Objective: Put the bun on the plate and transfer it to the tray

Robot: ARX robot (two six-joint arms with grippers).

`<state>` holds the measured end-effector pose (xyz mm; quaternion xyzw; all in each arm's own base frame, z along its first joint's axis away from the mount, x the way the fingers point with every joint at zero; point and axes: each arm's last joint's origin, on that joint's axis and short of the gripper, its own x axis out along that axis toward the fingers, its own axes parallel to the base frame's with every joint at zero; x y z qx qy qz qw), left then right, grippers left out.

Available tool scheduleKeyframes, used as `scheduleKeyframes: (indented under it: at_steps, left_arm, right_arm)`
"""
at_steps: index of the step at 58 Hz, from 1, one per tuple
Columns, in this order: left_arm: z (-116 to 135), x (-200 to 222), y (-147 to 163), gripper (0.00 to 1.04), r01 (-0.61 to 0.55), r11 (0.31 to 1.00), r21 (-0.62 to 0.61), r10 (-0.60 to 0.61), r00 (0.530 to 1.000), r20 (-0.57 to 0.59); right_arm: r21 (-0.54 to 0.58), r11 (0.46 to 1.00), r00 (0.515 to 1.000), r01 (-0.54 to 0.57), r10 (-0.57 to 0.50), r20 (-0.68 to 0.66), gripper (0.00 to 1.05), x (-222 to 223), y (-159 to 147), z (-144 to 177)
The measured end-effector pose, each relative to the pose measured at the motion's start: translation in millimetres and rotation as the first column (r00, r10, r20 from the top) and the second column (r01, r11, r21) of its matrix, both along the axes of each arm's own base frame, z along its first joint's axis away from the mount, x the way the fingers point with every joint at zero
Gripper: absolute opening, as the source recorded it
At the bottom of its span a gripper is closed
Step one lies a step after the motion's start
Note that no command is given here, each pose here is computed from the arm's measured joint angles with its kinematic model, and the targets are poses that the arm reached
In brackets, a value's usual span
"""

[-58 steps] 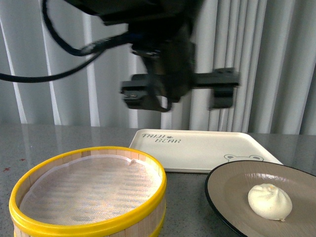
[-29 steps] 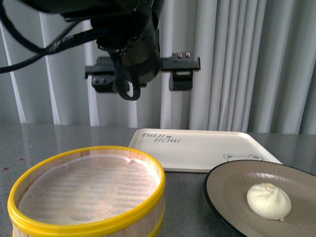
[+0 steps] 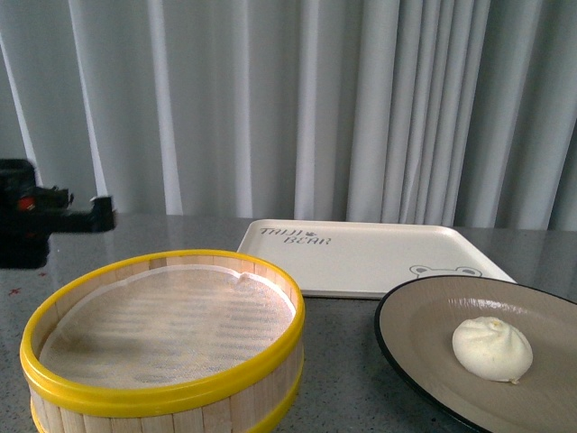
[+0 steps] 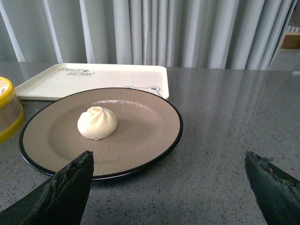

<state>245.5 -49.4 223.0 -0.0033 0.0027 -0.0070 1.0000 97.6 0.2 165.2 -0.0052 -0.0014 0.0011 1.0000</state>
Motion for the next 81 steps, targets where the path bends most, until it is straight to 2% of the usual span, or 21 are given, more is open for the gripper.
scheduleKeyframes:
  at_steps: [16, 37, 56, 81]
  left_arm:
    - [-26, -46, 26, 0.04, -0.006, 1.0, 0.0, 0.006, 1.0, -0.004]
    - [-43, -82, 45, 0.04, 0.003, 1.0, -0.001, -0.003, 1.0, -0.005]
    - [-54, -103, 49, 0.04, -0.014, 1.0, -0.001, 0.014, 1.0, 0.011]
    - [-48, -121, 49, 0.04, -0.014, 1.0, -0.001, 0.014, 0.999, 0.031]
  right_arm:
    - [0.0, 1.0, 1.0, 0.0, 0.0, 0.0, 0.96, 0, 0, 0]
    - [0.0, 1.0, 1.0, 0.0, 0.0, 0.0, 0.96, 0, 0, 0]
    - [0.0, 1.0, 1.0, 0.0, 0.0, 0.0, 0.96, 0, 0, 0]
    - [0.0, 1.0, 1.0, 0.0, 0.0, 0.0, 0.96, 0, 0, 0]
